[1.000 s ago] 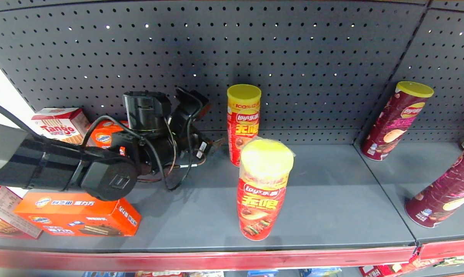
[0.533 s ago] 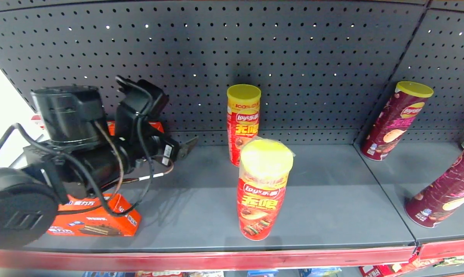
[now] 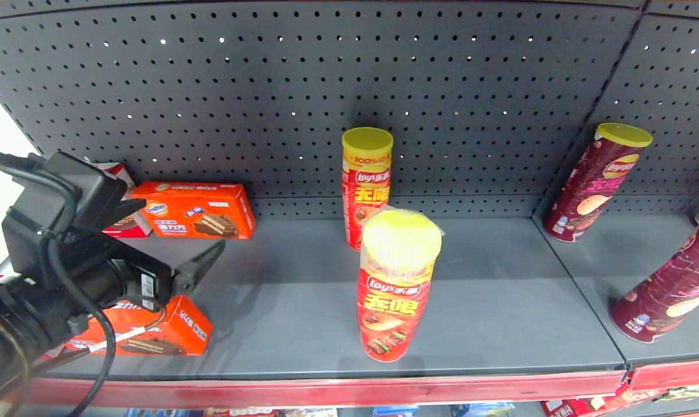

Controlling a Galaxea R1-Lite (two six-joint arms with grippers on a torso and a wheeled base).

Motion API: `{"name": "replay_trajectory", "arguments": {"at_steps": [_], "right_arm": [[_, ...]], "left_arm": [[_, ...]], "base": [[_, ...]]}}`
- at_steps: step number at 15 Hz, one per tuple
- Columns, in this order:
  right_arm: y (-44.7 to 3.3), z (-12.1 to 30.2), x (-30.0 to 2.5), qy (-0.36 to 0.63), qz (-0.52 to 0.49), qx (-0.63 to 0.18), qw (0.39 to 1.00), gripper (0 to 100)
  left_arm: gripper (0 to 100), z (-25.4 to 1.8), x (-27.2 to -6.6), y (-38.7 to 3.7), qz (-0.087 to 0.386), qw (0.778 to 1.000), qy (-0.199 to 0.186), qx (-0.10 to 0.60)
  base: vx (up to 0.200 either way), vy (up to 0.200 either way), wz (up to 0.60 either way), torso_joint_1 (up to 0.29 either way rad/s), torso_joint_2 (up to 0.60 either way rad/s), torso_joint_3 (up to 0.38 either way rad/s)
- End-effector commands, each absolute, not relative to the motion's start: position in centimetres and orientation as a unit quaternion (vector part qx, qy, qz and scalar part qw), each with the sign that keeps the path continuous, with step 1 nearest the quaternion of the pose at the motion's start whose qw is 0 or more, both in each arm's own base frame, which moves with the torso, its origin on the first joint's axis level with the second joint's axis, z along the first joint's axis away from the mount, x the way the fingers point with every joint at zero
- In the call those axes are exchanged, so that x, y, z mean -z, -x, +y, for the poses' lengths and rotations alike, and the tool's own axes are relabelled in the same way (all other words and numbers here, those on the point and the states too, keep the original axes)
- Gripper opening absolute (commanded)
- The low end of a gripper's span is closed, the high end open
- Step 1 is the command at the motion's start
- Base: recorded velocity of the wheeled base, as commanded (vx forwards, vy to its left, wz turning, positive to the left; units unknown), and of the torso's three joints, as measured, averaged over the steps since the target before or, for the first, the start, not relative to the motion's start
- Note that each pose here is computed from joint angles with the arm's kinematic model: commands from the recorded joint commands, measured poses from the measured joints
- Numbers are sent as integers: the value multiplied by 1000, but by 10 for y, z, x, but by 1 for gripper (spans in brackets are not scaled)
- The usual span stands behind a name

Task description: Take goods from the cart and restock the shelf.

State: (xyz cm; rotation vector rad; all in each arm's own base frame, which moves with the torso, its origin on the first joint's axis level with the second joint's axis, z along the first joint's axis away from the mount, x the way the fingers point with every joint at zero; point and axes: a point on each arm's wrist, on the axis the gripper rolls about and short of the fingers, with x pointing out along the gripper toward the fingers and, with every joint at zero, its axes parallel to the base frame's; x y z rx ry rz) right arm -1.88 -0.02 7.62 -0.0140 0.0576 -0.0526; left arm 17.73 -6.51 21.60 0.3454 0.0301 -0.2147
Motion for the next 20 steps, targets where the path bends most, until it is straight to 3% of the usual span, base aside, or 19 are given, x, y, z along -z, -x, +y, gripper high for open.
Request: {"name": "replay_trajectory", "arguments": {"at_steps": [1, 7, 8, 9, 13, 16, 20], "right_arm": [[22, 0, -76, 7, 10, 23, 1000, 100], [20, 1, -86, -2, 14, -21, 1000, 100], [11, 1, -162, -76, 12, -23, 997, 100], [-1, 1, -168, -87, 41, -33, 995, 100], [-17, 8, -189, -51, 66, -186, 979, 100], [-40, 23, -188, -17, 133, -304, 943, 100], [-76, 59, -197, 49, 193, -363, 911, 100]], "left_arm": [[100, -60, -212, -166, 13, 981, -171, 95], [100, -61, -217, -167, 6, 982, -164, 93], [100, -61, -217, -167, 6, 984, -155, 93], [100, -61, -216, -167, 9, 984, -152, 93], [100, -61, -215, -168, 10, 983, -156, 94], [100, -63, -214, -169, 4, 983, -157, 98], [100, -62, -214, -169, 5, 983, -157, 98]], "base": [[0, 0, 0, 0, 0, 0], [0, 0, 0, 0, 0, 0], [0, 0, 0, 0, 0, 0], [0, 0, 0, 0, 0, 0], [0, 0, 0, 0, 0, 0], [0, 0, 0, 0, 0, 0], [0, 0, 0, 0, 0, 0]]}}
